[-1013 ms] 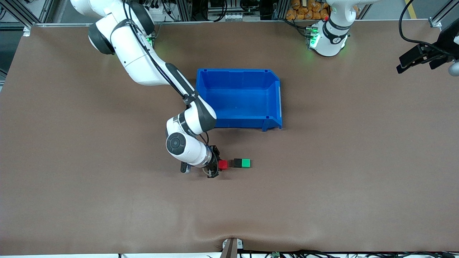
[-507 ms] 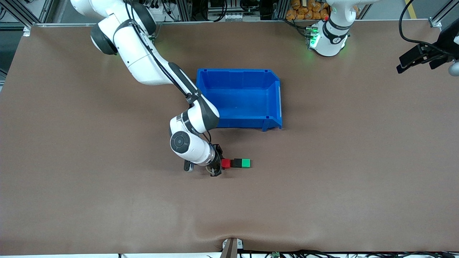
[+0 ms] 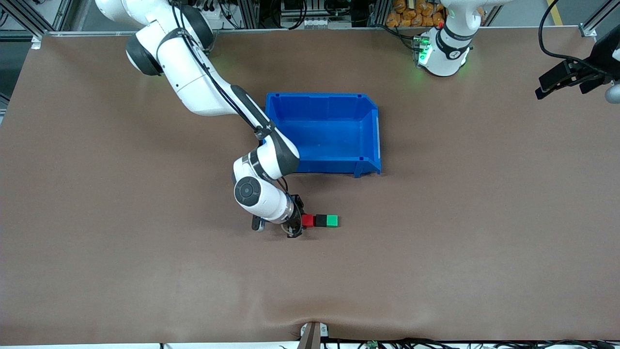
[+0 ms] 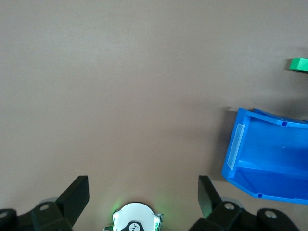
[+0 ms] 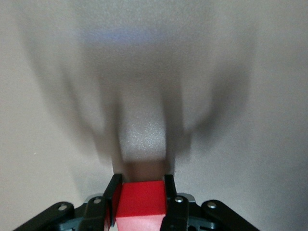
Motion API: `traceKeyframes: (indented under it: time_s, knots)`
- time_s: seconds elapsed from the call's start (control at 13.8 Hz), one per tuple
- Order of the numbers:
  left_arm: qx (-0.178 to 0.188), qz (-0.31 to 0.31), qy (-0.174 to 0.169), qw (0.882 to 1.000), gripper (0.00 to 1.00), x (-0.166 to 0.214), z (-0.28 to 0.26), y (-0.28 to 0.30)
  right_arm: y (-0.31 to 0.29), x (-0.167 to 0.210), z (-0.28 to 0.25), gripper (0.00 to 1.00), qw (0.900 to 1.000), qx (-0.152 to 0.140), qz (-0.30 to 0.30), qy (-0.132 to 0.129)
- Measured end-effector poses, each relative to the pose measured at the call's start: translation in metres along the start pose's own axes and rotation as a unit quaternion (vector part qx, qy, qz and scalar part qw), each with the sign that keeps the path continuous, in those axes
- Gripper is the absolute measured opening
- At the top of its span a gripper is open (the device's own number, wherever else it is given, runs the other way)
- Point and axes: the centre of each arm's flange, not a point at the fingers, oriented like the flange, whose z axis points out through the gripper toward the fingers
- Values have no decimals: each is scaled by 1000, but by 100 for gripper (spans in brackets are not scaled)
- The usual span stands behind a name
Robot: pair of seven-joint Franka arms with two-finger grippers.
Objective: Attach green and red cubes to black cube
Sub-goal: 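Hold the red cube pressed against the black cube with the right gripper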
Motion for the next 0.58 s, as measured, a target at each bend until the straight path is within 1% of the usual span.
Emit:
traceKeyframes:
  time_s: [0.58]
  knots:
    - [1,1,-4,1000,100,0,2,1,2,-3,2,40,1000,1,-3,1]
